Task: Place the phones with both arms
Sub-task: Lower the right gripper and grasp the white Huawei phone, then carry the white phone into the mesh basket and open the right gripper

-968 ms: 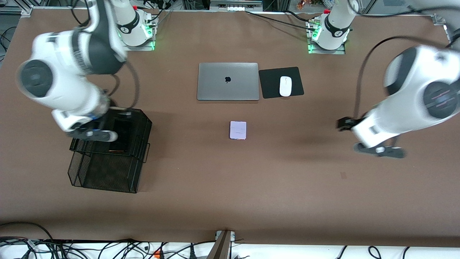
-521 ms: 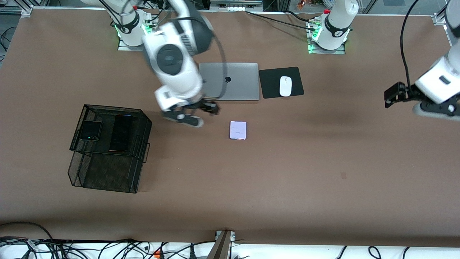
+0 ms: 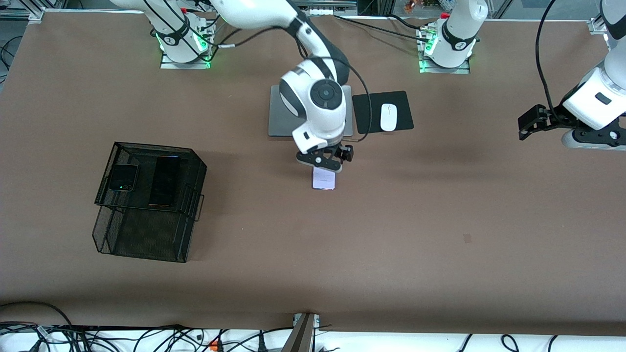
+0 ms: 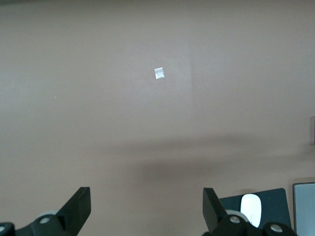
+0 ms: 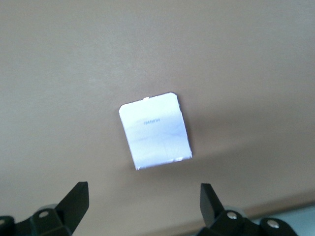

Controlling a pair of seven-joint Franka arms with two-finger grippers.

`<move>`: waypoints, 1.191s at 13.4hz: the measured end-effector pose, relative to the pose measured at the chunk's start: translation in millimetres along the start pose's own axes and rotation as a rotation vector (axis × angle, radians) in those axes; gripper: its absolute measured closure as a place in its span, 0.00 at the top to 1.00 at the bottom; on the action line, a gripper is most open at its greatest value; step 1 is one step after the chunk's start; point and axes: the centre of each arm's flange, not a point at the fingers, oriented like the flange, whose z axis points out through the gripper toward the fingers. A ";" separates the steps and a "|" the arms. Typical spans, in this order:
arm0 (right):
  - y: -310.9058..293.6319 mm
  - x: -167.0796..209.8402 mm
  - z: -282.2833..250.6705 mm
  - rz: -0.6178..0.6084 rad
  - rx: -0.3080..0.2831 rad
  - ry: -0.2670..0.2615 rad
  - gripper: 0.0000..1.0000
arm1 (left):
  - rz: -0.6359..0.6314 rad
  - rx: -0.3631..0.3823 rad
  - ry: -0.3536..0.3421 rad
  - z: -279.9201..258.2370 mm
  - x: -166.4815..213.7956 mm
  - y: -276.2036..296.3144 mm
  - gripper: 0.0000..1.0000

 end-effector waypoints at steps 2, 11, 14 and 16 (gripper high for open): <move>1.6 5.0 30.1 -0.012 -0.009 0.040 1.00 | -0.008 0.000 0.012 -2.3 0.0 -4.5 1.00; 5.2 4.6 89.1 -0.042 -0.012 0.097 1.00 | -0.012 0.000 0.019 -2.9 0.6 -6.9 1.00; 4.6 4.3 90.1 -0.047 -0.011 0.101 0.95 | -0.012 0.000 0.019 -2.9 0.7 -6.9 1.00; 1.9 6.7 82.7 -0.053 -0.009 0.110 0.86 | -0.012 0.000 0.019 -2.9 0.7 -6.9 1.00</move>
